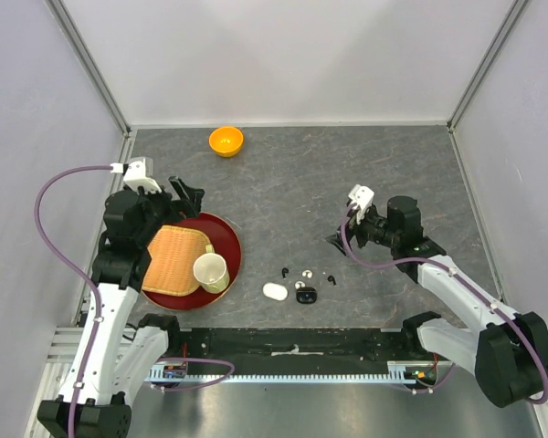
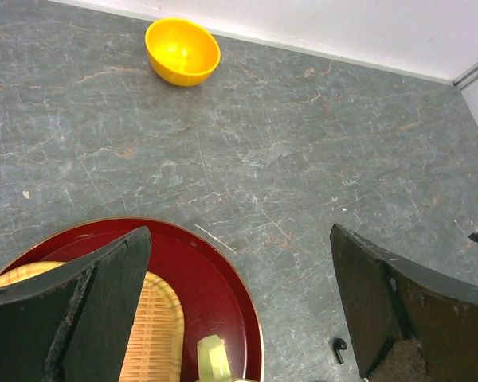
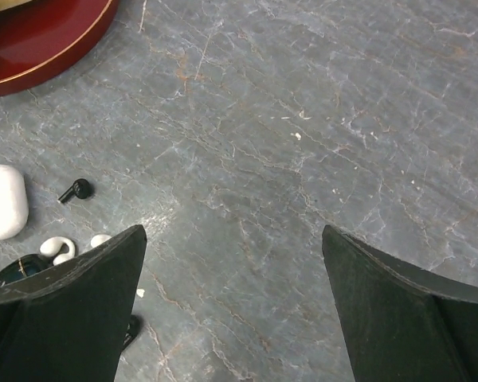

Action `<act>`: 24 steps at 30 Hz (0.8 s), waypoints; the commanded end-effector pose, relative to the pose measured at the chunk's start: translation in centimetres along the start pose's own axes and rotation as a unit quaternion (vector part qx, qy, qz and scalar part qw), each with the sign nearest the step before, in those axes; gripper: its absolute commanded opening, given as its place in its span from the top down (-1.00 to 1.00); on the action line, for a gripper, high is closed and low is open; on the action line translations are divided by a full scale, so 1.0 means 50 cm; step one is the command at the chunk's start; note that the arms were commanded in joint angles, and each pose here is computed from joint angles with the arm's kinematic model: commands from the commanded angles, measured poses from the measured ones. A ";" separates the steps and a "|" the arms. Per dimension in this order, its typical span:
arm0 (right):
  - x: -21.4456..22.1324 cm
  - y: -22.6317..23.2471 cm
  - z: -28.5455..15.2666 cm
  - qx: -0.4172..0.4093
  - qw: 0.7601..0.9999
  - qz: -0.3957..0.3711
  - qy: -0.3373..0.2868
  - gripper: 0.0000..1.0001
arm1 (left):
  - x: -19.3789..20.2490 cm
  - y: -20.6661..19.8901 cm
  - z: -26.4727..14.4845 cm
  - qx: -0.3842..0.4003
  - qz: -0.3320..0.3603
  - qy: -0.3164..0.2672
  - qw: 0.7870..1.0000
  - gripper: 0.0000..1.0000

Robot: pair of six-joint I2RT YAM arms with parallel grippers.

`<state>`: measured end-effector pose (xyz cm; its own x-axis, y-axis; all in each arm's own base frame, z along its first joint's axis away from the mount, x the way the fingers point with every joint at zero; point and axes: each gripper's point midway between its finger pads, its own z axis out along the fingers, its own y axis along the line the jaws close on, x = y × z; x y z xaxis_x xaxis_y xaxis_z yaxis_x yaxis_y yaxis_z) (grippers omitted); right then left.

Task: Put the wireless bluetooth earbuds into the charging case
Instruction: Pick up the charging case at the center of the board.

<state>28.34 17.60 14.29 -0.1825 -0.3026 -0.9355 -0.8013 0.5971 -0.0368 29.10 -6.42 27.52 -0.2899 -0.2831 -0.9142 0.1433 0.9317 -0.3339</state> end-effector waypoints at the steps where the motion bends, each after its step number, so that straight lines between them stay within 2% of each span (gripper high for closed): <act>1: -0.070 -0.034 0.001 0.055 0.998 0.011 -0.020 -0.96 | -0.014 -0.005 -0.012 0.011 0.017 -0.009 1.000 -1.00; 2: -0.084 -0.044 0.001 0.073 0.996 0.052 -0.027 -0.96 | -0.012 -0.004 -0.013 0.010 0.019 -0.008 1.000 -0.99; 6: -0.124 -0.055 0.001 0.073 0.996 0.042 -0.037 -0.96 | -0.006 -0.002 -0.017 0.008 0.014 -0.008 1.000 -1.00; 9: -0.096 -0.007 0.005 0.003 0.999 -0.016 -0.032 -0.96 | 0.001 -0.003 -0.020 0.011 0.008 -0.009 1.000 -1.00; 11: -0.051 0.018 0.002 -0.024 0.999 -0.023 -0.007 -0.96 | 0.007 -0.006 -0.021 0.016 0.006 -0.008 1.000 -1.00; 17: -0.053 -0.050 -0.014 0.073 0.997 -0.036 0.009 -0.96 | 0.008 -0.006 -0.024 0.016 0.004 -0.011 1.000 -0.99; 22: -0.083 -0.034 -0.050 0.089 0.992 -0.072 -0.050 -0.96 | 0.009 -0.005 -0.025 0.015 0.000 -0.012 1.000 -0.99; 24: -0.073 0.010 -0.049 0.035 0.993 -0.099 -0.059 -0.96 | 0.010 -0.004 -0.024 0.014 -0.002 -0.011 1.000 -0.99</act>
<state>28.94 16.11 17.45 -0.1013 -0.3350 -0.9368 -0.7200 0.6745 -0.1633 27.98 -6.33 27.19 -0.2761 -0.2835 -0.9184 0.1571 0.9293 -0.3341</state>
